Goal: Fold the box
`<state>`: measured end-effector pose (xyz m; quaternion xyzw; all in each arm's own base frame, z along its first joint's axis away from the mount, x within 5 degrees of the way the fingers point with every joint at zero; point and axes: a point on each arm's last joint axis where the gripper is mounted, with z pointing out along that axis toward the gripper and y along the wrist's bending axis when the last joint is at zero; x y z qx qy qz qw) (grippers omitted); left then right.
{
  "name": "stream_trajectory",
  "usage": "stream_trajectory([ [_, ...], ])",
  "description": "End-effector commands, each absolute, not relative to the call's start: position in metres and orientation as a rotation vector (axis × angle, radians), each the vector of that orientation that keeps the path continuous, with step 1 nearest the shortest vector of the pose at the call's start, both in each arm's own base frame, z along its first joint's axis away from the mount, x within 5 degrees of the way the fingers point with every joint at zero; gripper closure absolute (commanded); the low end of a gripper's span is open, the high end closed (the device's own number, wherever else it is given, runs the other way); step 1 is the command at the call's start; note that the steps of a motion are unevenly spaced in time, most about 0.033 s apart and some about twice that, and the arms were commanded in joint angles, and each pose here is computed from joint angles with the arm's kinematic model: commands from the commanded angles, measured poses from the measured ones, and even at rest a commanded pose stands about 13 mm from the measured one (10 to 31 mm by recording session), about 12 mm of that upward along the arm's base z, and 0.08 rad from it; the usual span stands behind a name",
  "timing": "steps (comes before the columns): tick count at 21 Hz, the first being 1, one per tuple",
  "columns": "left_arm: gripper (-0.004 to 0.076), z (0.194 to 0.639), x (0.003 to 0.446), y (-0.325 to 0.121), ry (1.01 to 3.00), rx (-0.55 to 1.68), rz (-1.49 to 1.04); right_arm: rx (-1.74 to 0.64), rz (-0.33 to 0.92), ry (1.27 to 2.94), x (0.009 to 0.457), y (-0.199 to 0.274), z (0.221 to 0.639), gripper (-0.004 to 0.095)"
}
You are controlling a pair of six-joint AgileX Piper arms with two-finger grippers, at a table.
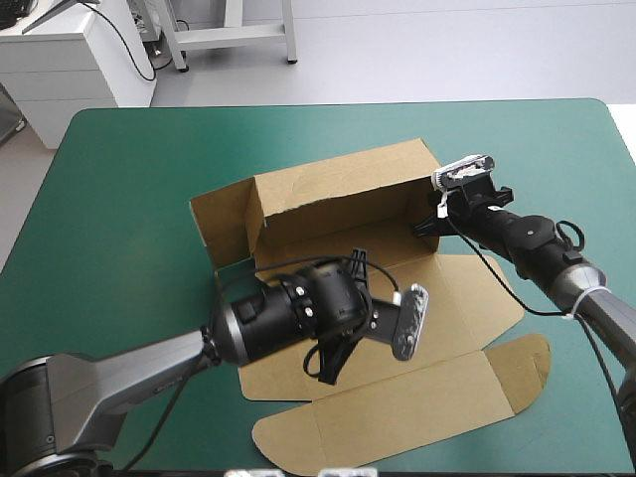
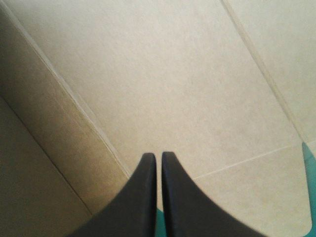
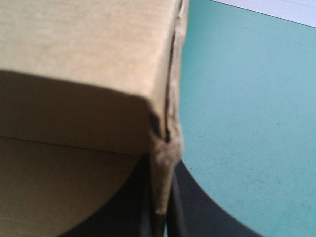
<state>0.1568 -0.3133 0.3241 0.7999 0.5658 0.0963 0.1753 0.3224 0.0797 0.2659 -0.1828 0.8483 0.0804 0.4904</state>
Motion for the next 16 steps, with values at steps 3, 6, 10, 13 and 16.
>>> stream_trajectory([
  [3,0.0709,0.406,0.201,-0.26,1.768,1.932,0.005,-0.464,0.238,2.048,0.321,0.081,0.274,0.0929],
  [6,0.0709,0.433,0.25,-0.191,1.992,1.548,-0.077,-0.482,0.27,2.057,0.32,0.084,0.273,0.0929],
  [10,0.0715,0.447,0.284,-0.103,2.211,1.069,-0.158,-0.466,0.277,2.071,0.319,0.083,0.273,0.0927],
  [13,0.0731,0.456,0.293,-0.04,2.276,0.734,-0.215,-0.473,0.238,2.093,0.319,0.081,0.272,0.0927],
  [16,0.0731,0.455,0.295,-0.01,2.312,0.553,-0.248,-0.464,0.221,2.102,0.322,0.08,0.276,0.0927],
])
